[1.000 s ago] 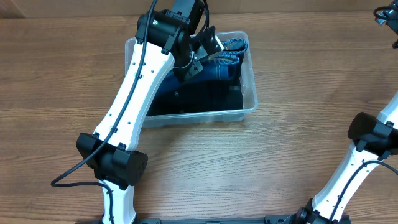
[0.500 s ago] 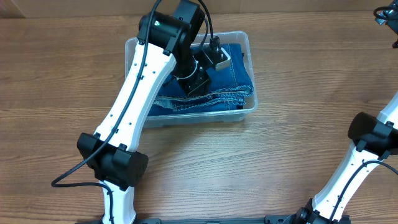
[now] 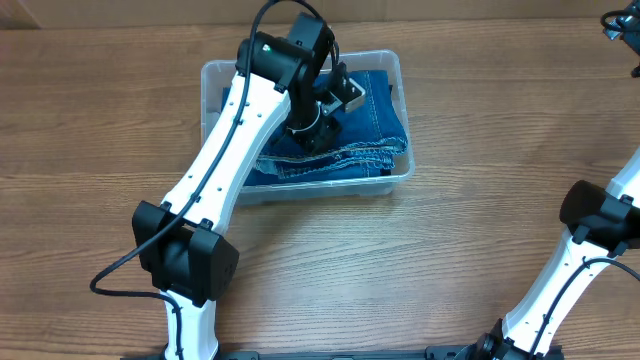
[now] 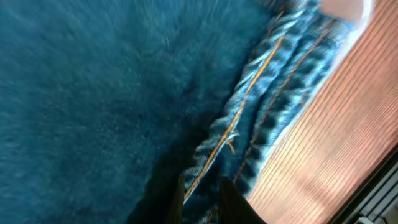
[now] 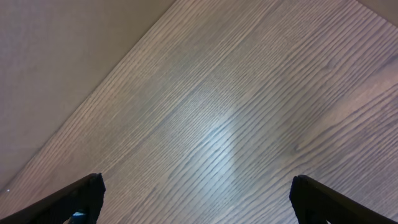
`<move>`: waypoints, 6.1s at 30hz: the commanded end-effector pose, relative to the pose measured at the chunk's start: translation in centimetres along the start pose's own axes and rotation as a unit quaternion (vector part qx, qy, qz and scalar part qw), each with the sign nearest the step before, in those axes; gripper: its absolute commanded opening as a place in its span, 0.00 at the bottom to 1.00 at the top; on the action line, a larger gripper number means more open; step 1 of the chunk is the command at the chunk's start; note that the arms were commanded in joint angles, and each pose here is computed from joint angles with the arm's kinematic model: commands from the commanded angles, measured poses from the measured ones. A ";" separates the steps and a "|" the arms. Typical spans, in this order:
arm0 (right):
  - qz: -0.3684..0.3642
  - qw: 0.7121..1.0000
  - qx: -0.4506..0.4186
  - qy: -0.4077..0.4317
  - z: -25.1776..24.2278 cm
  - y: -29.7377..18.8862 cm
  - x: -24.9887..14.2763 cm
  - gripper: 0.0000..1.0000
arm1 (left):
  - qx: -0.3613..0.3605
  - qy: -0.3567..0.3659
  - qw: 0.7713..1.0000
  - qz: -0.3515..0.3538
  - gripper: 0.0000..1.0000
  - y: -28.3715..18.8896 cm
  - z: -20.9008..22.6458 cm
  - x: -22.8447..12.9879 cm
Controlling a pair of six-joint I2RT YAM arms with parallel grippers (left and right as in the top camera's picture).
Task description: Pack container
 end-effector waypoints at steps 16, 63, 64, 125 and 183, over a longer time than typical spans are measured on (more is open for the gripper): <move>-0.006 1.000 0.008 -0.003 0.1 -0.8 0.1 1.00 | 0.056 -0.046 0.997 0.027 0.19 8.9 2.3 -2.8; -0.006 1.000 0.008 -0.003 0.1 -0.8 0.1 1.00 | 0.141 -0.135 0.947 -0.256 1.00 -23.4 -5.0 -3.9; -0.006 1.000 0.008 -0.003 0.1 -0.8 0.1 1.00 | 0.154 -0.118 0.943 -0.269 1.00 -24.6 -5.7 -4.8; -0.006 1.000 0.008 -0.003 0.1 -0.8 0.1 1.00 | 0.438 -0.290 0.682 -0.508 1.00 0.8 -2.5 -29.8; -0.305 0.801 0.483 -0.177 -7.1 -13.7 -31.6 1.00 | 0.438 -0.290 0.682 -0.508 1.00 0.8 -2.5 -29.8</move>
Point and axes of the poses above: each gripper's point midway between its finger pads, its own y axis out along the fingers, its own z axis along the line the jaws close on, x = y × z, the point moved 7 cm from there along -y, back along the fingers, and after that the axes turned 7 degrees about y, right-handed, at the moved point
